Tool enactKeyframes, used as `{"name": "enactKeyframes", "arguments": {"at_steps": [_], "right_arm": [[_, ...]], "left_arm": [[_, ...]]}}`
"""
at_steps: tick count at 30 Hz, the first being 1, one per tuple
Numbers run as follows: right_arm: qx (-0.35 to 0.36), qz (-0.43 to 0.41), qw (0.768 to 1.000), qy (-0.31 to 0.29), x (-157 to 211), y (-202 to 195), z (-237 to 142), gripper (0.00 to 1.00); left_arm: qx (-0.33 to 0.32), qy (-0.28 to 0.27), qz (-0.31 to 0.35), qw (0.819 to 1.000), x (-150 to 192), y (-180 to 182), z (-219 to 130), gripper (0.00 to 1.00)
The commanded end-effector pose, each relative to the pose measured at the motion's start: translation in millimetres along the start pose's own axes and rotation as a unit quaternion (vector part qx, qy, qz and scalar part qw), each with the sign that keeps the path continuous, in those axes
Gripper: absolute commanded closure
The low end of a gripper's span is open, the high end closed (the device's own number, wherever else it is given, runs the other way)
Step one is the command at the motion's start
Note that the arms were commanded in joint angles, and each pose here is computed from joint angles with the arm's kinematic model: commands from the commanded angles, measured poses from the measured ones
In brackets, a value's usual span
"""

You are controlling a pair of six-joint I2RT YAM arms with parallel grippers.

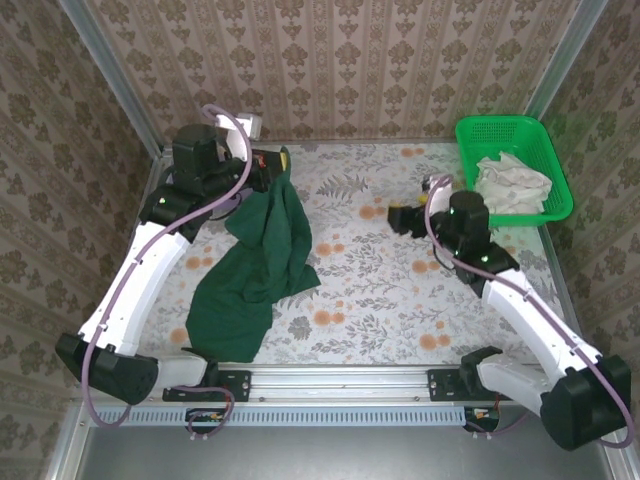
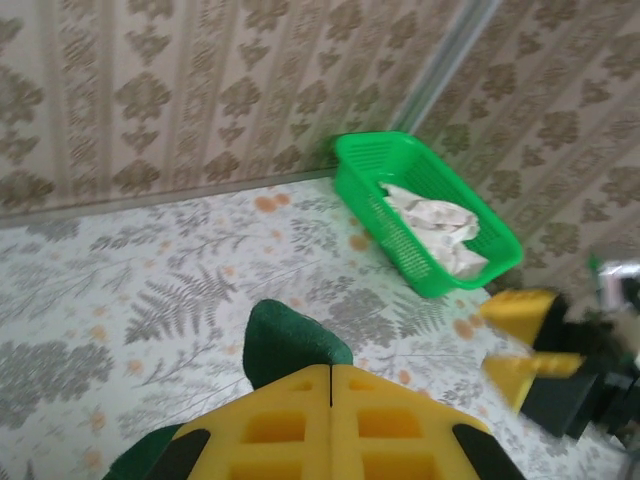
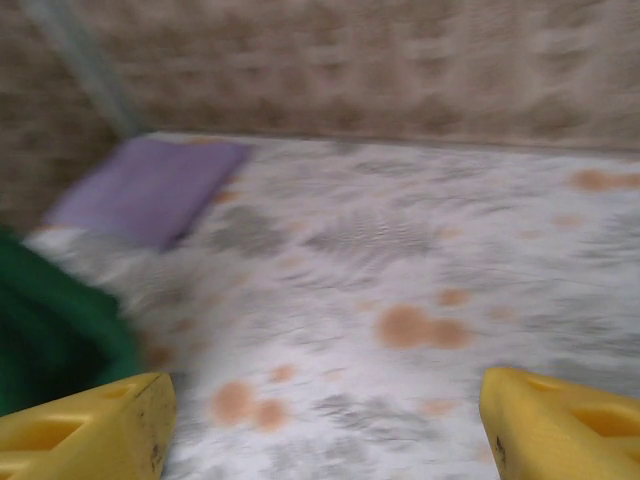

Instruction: Fold and stack the t-shirts

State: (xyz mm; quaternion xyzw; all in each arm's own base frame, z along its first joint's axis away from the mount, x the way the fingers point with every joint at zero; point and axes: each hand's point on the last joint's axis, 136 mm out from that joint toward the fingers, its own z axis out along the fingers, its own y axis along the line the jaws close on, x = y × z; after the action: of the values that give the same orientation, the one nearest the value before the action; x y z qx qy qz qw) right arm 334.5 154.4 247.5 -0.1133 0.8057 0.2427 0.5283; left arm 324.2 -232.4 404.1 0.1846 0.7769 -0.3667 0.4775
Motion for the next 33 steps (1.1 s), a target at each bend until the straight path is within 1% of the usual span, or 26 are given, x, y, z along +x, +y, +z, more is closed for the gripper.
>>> {"name": "enactKeyframes", "arguments": {"at_steps": [1,4,7,8,10,12,16,18,21,23,25,26,29,31,33], "right_arm": [[-0.171,0.030,0.984,0.046,37.3,72.8,11.1,0.19],[-0.173,0.028,0.980,0.097,70.3,84.4,37.2,0.18],[-0.193,0.045,0.970,0.142,86.5,101.3,63.2,0.20],[-0.196,0.042,0.966,0.161,97.2,108.9,74.4,0.21],[-0.187,0.039,0.967,0.170,107.7,118.2,92.1,0.21],[-0.211,0.051,0.960,0.178,113.6,133.8,104.4,0.23],[-0.215,0.065,0.957,0.184,129.5,150.0,131.0,0.27],[-0.224,0.063,0.954,0.189,134.1,159.9,138.8,0.34],[-0.184,0.061,0.964,0.181,137.8,148.7,154.4,0.44],[-0.154,0.077,0.969,0.176,136.9,131.9,163.0,0.58],[-0.152,0.087,0.971,0.164,129.7,124.6,164.1,0.70],[-0.152,0.087,0.972,0.157,123.9,123.3,161.7,0.76],[-0.154,0.068,0.976,0.136,102.9,121.8,146.6,0.87],[-0.147,0.065,0.980,0.118,78.8,113.8,130.6,0.95],[-0.130,0.068,0.985,0.089,48.9,98.4,111.3,0.99]], "left_arm": [[0.027,-0.016,0.040,0.999,-16.1,-28.1,-8.9,1.00],[0.032,-0.021,0.044,0.998,-20.1,-35.6,-11.0,1.00],[0.035,-0.023,0.053,0.998,-22.3,-45.3,-12.4,1.00],[0.034,-0.022,0.056,0.998,-22.0,-47.7,-12.7,1.00],[0.035,-0.020,0.062,0.997,-20.4,-52.8,-13.6,1.00],[0.032,-0.022,0.066,0.997,-20.8,-54.3,-15.6,1.00],[0.026,-0.025,0.071,0.997,-21.9,-55.3,-20.7,1.00],[0.024,-0.026,0.075,0.997,-22.6,-55.3,-22.9,1.00],[0.020,-0.030,0.080,0.996,-25.4,-55.6,-26.8,1.00],[0.021,-0.032,0.083,0.996,-27.7,-57.5,-29.7,1.00],[0.021,-0.035,0.086,0.995,-29.6,-58.5,-31.6,1.00],[0.017,-0.037,0.088,0.995,-30.6,-57.7,-32.7,1.00],[0.008,-0.040,0.094,0.995,-33.9,-54.9,-35.0,1.00],[-0.006,-0.051,0.100,0.994,-41.1,-50.8,-38.7,1.00],[-0.019,-0.071,0.108,0.991,-55.2,-47.8,-44.0,1.00]]}}
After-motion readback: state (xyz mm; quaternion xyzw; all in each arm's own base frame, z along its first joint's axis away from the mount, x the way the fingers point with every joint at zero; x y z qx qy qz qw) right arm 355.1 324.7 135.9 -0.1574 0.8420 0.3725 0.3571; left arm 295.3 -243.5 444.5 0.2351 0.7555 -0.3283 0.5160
